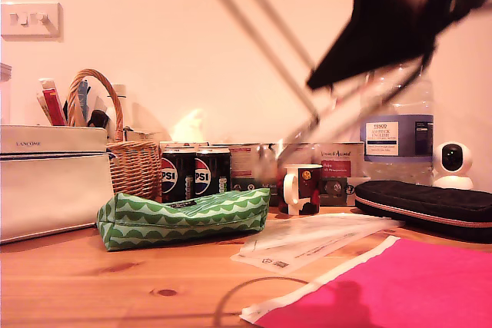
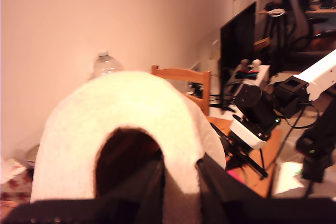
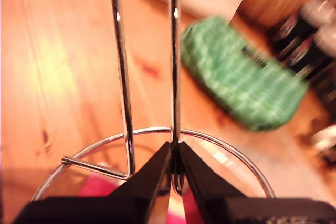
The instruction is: Insert the paper towel roll into the metallic stand.
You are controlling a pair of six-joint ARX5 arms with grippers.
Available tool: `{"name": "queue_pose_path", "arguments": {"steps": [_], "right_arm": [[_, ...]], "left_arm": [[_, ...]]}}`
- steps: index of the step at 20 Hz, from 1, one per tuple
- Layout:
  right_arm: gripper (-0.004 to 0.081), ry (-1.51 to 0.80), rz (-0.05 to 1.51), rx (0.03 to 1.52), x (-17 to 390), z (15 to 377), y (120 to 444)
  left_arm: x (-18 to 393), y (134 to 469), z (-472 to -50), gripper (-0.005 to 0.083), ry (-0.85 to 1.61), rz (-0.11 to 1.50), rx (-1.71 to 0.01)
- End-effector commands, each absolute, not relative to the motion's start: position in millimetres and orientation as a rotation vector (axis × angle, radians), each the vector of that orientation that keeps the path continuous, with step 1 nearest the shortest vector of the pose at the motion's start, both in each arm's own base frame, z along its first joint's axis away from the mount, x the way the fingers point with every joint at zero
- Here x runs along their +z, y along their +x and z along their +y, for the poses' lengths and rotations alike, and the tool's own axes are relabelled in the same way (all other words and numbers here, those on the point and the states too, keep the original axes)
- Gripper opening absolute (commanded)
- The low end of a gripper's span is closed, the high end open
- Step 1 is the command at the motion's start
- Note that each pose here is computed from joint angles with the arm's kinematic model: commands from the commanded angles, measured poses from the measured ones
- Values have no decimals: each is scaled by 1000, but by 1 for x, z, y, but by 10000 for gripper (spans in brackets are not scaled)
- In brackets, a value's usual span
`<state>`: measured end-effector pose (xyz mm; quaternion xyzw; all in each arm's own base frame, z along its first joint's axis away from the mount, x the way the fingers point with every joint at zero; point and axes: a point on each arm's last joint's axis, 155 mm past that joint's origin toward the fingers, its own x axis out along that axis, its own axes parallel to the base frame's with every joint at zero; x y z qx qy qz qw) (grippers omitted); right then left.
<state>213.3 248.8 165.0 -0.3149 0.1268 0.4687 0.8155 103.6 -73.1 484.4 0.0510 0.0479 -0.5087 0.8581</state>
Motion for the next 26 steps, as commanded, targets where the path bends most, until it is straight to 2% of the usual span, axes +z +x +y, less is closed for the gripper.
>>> {"name": "queue_pose_path", "arguments": {"steps": [1,11,21,26], "right_arm": [[-11,-652,201,990,185,253,215],[-11,-654,101,1032,204,271,200],[-11,-707,197,1023,181,261,196],[-11,-691,196,1020,183,262,197]], "left_arm": [[489,104,-68,-24,68,90,-1081],[488,104,-76,-24,34,114,-1131],[488,105,-79,-24,46,103,-1148],[488,105,-79,-24,54,97,-1150]]}}
